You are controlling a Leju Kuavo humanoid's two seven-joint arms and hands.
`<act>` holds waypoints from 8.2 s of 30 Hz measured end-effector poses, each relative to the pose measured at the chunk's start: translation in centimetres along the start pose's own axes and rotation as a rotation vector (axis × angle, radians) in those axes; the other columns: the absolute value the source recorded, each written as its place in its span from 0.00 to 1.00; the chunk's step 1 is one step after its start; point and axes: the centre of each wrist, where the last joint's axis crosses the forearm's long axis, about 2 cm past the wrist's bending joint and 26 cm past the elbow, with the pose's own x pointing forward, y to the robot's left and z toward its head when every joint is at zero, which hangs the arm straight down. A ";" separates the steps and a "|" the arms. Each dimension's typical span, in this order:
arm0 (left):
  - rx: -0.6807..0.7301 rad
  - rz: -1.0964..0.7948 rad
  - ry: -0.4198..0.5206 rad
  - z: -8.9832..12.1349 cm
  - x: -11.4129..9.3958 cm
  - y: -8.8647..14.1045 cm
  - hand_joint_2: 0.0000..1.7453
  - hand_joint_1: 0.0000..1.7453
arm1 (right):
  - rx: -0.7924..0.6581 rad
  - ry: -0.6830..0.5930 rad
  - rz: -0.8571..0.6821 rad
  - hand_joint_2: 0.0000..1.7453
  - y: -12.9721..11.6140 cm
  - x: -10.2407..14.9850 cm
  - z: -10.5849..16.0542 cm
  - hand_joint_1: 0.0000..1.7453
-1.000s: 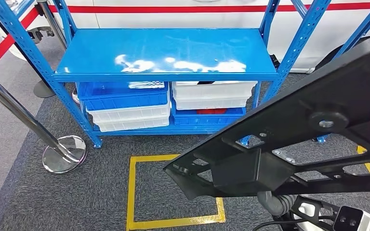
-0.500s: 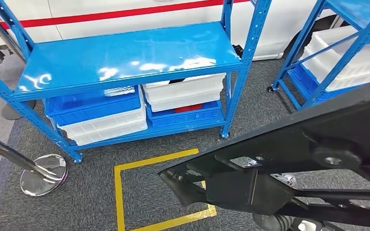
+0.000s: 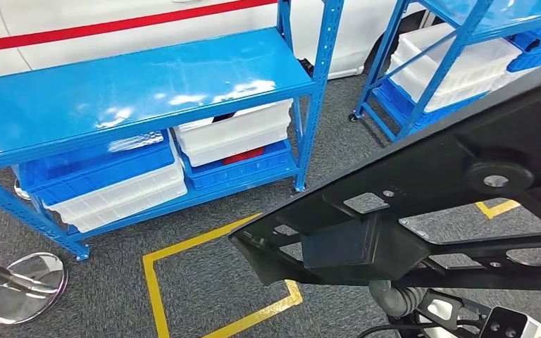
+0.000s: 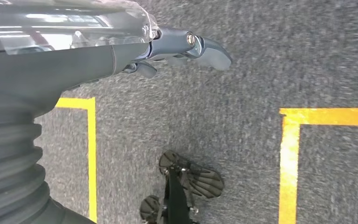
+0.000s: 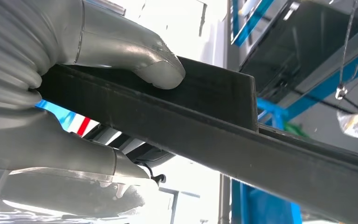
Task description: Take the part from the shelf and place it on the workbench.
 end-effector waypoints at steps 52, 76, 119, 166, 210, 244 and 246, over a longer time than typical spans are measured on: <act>0.003 -0.040 0.080 -0.3 0.6 0.8 1.00 0.00 | 0.043 0.089 0.035 1.00 5.2 -1.0 0.4 0.95; 0.025 0.017 0.200 0.5 -0.9 -1.2 1.00 0.00 | 0.093 0.120 0.001 1.00 4.5 -1.3 1.2 0.95; 0.084 0.026 0.115 -0.6 1.0 2.7 1.00 0.00 | 0.037 0.125 0.101 1.00 4.2 0.2 1.8 0.95; 0.010 0.074 0.142 -0.1 0.4 0.2 1.00 0.00 | 0.167 0.098 0.013 1.00 3.2 -2.8 -0.5 0.95; -0.021 0.102 0.144 0.3 0.0 -1.4 1.00 0.00 | 0.263 0.203 -0.072 1.00 1.0 -6.3 -0.5 0.95; -0.055 0.086 0.113 0.4 -0.1 -2.3 1.00 0.00 | 0.171 0.217 -0.052 1.00 -0.4 -5.6 0.9 0.95; -0.061 0.088 0.111 0.5 -0.1 -2.3 1.00 0.00 | 0.170 0.224 -0.052 1.00 -0.3 -5.6 1.2 0.95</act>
